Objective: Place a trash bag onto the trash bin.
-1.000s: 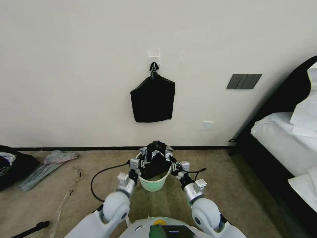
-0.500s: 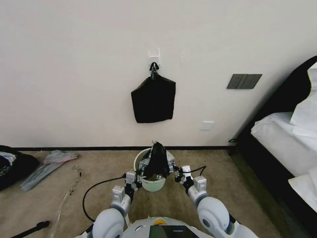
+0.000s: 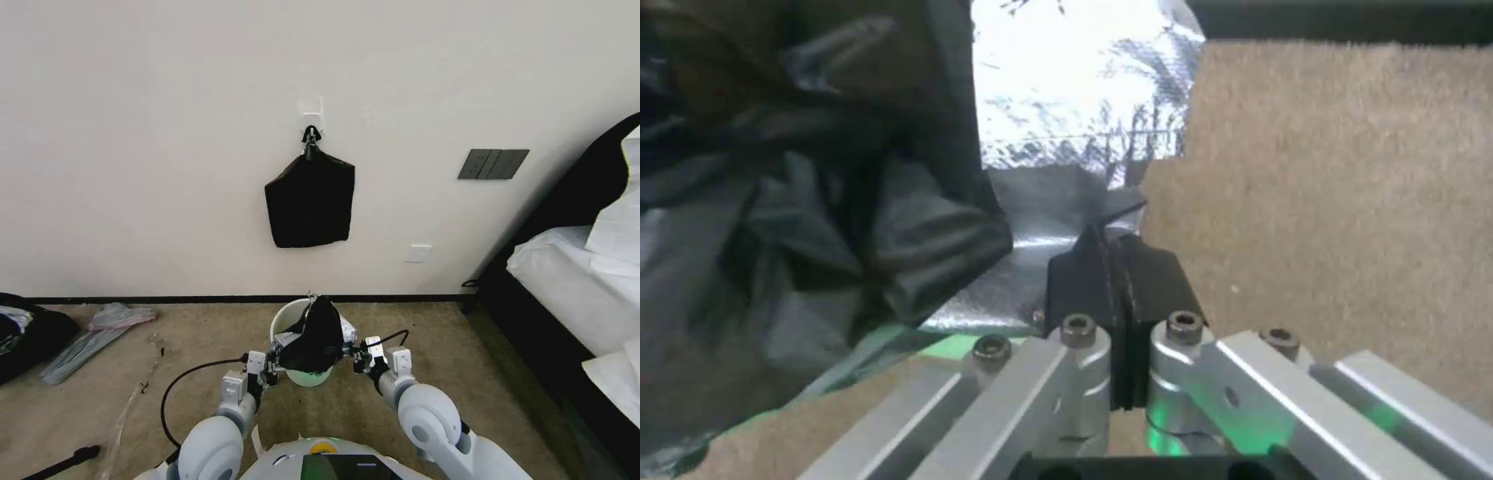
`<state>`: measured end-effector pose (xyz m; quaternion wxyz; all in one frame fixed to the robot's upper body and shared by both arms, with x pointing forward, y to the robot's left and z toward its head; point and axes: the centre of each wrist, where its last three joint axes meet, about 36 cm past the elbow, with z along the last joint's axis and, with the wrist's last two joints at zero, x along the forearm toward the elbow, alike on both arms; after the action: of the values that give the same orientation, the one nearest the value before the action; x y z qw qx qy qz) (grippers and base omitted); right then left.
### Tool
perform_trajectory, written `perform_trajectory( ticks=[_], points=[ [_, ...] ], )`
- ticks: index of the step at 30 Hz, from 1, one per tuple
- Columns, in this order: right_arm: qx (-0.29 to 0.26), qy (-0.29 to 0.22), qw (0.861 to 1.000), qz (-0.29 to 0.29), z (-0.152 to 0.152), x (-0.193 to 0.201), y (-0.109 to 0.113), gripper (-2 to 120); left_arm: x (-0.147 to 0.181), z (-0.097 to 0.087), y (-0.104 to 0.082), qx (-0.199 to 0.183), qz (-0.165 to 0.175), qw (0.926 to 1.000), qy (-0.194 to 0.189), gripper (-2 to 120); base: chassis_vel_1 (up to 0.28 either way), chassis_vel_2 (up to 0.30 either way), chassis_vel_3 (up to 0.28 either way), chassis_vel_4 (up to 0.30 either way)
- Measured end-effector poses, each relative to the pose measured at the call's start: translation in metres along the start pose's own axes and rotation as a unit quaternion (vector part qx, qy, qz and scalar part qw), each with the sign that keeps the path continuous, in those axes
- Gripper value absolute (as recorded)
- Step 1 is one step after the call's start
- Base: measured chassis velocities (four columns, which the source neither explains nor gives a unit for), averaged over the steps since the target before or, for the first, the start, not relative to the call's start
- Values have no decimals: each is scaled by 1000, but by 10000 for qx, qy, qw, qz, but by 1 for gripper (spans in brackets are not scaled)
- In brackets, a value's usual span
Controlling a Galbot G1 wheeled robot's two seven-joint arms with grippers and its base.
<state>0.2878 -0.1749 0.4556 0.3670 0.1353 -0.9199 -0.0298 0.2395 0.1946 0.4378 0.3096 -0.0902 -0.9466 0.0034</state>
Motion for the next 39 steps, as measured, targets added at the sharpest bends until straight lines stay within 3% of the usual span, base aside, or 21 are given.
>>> perform_trajectory(
  ticks=[5,12,19,34,36,39],
  points=[
    [-80,265,9996,19,4,-8,1,0,-3,4,3,-52,-60,9996,275,0,0,0,0,0],
    [-160,334,9993,68,9,-29,3,0,-22,8,13,-74,-232,9991,350,0,0,0,0,0],
    [-265,297,9992,102,13,-46,2,0,-51,13,27,-57,-431,9986,302,0,0,0,0,0],
    [-179,145,9997,104,28,-59,-3,0,-74,18,35,25,-518,9987,31,0,0,0,0,0],
    [-148,160,9997,60,31,-53,-4,7,-68,22,35,-2,-498,9987,60,0,0,0,0,0],
    [-126,167,9998,11,34,-45,-3,14,-60,24,33,-11,-443,9990,86,10,0,0,0,0]
  ],
)
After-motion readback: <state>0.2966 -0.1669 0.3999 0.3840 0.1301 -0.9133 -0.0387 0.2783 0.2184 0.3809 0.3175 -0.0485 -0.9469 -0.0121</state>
